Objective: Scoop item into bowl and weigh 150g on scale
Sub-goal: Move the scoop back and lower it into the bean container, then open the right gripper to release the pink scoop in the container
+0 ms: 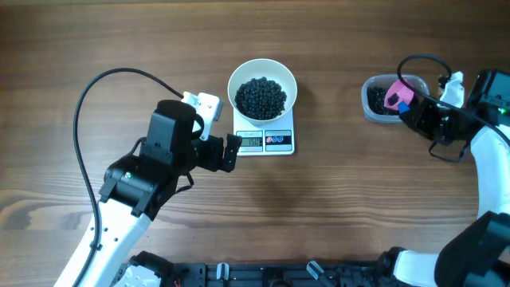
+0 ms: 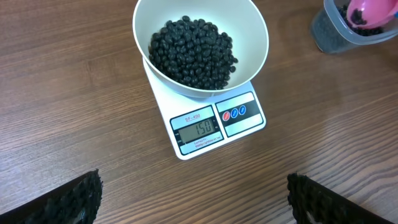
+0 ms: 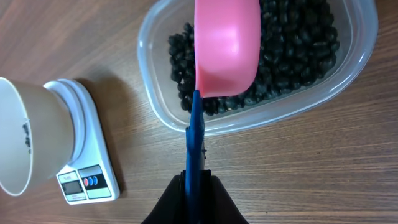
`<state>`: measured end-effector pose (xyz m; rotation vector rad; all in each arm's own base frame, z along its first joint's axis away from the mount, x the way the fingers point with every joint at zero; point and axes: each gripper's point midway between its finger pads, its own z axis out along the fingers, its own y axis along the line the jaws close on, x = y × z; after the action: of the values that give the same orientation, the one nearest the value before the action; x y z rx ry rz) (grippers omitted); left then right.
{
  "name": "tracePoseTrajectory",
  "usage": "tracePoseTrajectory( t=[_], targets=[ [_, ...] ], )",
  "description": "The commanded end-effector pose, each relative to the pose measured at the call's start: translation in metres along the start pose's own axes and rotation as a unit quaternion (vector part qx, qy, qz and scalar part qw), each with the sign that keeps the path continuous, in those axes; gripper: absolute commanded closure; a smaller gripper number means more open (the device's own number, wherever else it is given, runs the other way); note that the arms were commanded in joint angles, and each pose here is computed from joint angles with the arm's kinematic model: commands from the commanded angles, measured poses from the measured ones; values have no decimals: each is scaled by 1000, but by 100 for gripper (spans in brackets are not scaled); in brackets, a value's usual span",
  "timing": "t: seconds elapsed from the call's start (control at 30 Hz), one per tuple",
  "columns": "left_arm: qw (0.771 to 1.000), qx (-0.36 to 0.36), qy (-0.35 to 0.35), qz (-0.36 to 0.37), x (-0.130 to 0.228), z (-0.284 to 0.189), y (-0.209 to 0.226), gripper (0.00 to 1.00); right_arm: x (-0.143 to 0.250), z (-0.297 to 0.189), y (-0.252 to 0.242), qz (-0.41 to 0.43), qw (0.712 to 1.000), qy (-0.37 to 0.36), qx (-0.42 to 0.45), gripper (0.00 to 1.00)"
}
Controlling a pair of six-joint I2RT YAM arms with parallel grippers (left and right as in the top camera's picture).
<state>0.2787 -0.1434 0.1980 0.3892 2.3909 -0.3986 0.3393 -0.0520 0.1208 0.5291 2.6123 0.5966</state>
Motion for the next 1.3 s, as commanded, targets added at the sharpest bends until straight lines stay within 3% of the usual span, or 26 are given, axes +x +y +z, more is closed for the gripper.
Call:
tracePoseTrajectory(
  t=[0.0,0.13,0.37,0.47,0.5,0.53,0.7,0.97,1.27],
  targets=[
    [1000,-4,-1,0,-2,0,0,0,4,15,-8,21,1000,21,0,96],
    [1000,-4,-1,0,-2,0,0,0,-4,20,-10,14,1000,9,-2,95],
    [1000,-4,-1,0,-2,0,0,0,-11,20,-21,22,999,-6,31,61],
    [1000,-4,-1,0,-2,0,0,0,-10,20,-21,22,999,-6,31,26],
    [1000,-4,-1,0,-2,0,0,0,-10,20,-21,23,999,-4,31,9],
    [1000,-4,-1,0,-2,0,0,0,-9,19,-21,23,999,-3,31,0],
    [1000,-4,-1,0,-2,0,0,0,-1,11,-46,41,993,5,110,0],
    [1000,-4,-1,0,-2,0,0,0,-23,-33,-20,3,992,-84,99,0],
    [1000,-4,-2,0,-2,0,1,0,-36,-37,-16,-8,989,-111,95,0]
  ],
)
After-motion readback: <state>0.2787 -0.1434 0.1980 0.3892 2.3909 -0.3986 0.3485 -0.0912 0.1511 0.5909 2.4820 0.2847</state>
